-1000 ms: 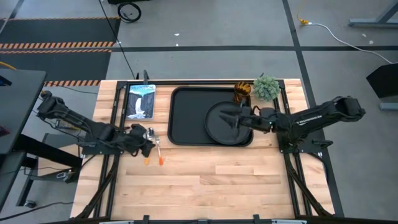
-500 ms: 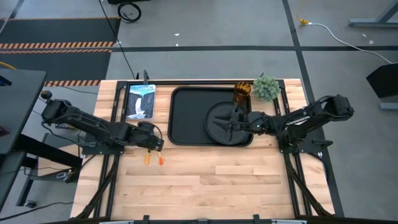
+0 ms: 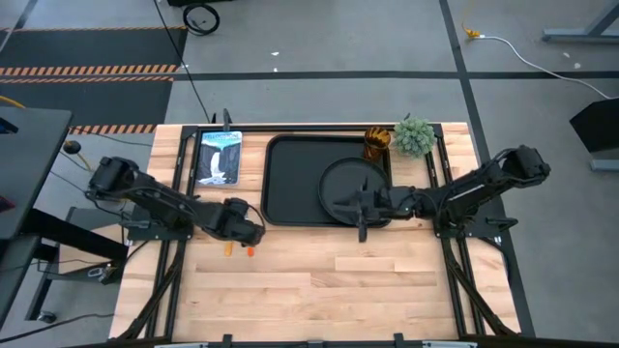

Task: Pick and place plate/cup/fork/spoon on tray
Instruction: Put the orange fork on the black tray to the left of the black plate

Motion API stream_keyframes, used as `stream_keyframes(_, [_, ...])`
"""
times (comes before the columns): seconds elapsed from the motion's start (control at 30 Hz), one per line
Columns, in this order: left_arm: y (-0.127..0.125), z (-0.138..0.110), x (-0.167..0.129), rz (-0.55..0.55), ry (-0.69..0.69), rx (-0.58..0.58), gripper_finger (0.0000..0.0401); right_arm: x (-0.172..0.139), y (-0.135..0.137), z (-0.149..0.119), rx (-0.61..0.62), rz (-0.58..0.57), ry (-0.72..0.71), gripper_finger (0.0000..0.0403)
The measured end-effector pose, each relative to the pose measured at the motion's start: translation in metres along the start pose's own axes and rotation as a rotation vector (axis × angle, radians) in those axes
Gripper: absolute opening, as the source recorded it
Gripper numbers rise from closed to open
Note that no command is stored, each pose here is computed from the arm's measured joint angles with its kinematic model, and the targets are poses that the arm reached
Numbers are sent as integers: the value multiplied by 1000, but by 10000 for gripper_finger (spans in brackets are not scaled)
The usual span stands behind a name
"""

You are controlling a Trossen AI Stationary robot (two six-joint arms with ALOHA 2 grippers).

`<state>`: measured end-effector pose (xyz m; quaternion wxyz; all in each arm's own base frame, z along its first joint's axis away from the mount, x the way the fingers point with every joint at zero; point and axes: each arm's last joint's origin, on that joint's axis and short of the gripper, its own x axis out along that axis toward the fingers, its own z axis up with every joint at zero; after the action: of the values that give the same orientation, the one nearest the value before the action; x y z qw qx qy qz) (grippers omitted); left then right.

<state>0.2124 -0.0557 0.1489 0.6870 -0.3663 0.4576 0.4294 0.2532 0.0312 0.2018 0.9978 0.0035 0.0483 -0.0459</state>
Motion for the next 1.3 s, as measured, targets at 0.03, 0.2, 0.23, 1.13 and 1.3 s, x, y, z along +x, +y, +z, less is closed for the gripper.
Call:
stream_keyframes(0.03, [-1,-1,3,11,1,-8,141,-1,3,0,3,13,0,114])
stream_keyframes(0.2, [-5,-4,13,20,0,-13,141,-4,17,-1,0,69,6,114])
stream_keyframes(0.23, [-6,-4,14,24,0,-13,141,-5,19,-1,-1,76,5,114])
stream_keyframes(1.13, [-8,-6,19,22,77,-21,10,-14,44,-2,23,177,11,114])
stream_keyframes(1.3, [-6,-5,6,-22,132,-30,19,-14,44,-2,29,177,13,114])
